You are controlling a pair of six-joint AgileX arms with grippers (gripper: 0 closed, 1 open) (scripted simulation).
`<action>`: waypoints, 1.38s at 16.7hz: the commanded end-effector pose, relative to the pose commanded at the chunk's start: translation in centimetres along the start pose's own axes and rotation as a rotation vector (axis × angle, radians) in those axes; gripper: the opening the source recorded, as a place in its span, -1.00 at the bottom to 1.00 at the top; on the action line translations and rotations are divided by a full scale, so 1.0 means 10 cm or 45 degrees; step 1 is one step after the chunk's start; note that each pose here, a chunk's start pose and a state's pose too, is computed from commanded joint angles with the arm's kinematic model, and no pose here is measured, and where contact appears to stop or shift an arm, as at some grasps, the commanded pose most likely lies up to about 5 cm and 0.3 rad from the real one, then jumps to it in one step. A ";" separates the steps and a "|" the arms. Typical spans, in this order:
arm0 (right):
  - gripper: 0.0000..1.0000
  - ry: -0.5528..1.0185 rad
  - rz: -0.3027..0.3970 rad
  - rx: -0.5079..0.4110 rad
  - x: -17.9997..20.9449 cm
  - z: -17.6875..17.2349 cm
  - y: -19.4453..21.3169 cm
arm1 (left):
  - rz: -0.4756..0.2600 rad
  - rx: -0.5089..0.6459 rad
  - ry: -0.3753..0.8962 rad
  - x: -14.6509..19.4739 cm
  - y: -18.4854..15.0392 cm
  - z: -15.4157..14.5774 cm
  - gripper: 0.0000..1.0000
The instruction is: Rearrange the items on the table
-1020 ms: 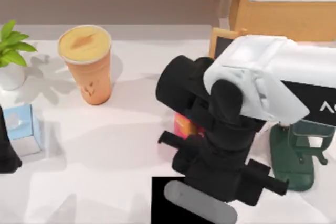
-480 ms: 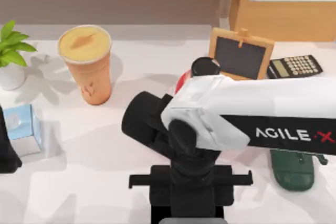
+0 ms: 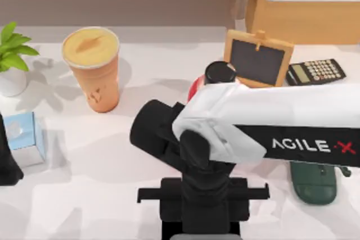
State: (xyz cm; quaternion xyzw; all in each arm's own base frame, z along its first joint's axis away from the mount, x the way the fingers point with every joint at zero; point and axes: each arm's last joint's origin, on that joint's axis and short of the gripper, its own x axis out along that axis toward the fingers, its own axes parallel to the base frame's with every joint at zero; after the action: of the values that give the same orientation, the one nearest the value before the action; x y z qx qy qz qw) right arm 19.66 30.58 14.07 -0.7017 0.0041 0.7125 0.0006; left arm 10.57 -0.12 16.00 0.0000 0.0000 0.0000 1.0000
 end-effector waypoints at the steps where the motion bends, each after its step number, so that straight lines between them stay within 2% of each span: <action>1: -1.00 -0.001 0.000 -0.001 0.02 0.00 0.00 | 0.000 0.000 0.000 0.00 0.00 0.00 1.00; 6: -1.00 0.002 -0.001 -0.004 0.06 0.00 -0.01 | 0.000 0.000 0.000 0.00 0.00 0.00 1.00; 19: 0.96 0.002 -0.001 -0.004 0.06 0.00 -0.01 | 0.000 0.000 0.000 0.00 0.00 0.00 1.00; 23: 1.00 0.002 -0.001 -0.004 0.06 0.00 -0.01 | 0.000 0.000 0.000 0.00 0.00 0.00 1.00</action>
State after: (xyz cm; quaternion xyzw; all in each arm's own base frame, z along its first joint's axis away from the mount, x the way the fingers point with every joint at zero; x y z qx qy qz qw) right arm 19.61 30.65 13.50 -0.7022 0.0027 0.7120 -0.0004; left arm 10.57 -0.12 16.00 0.0000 0.0000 0.0000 1.0000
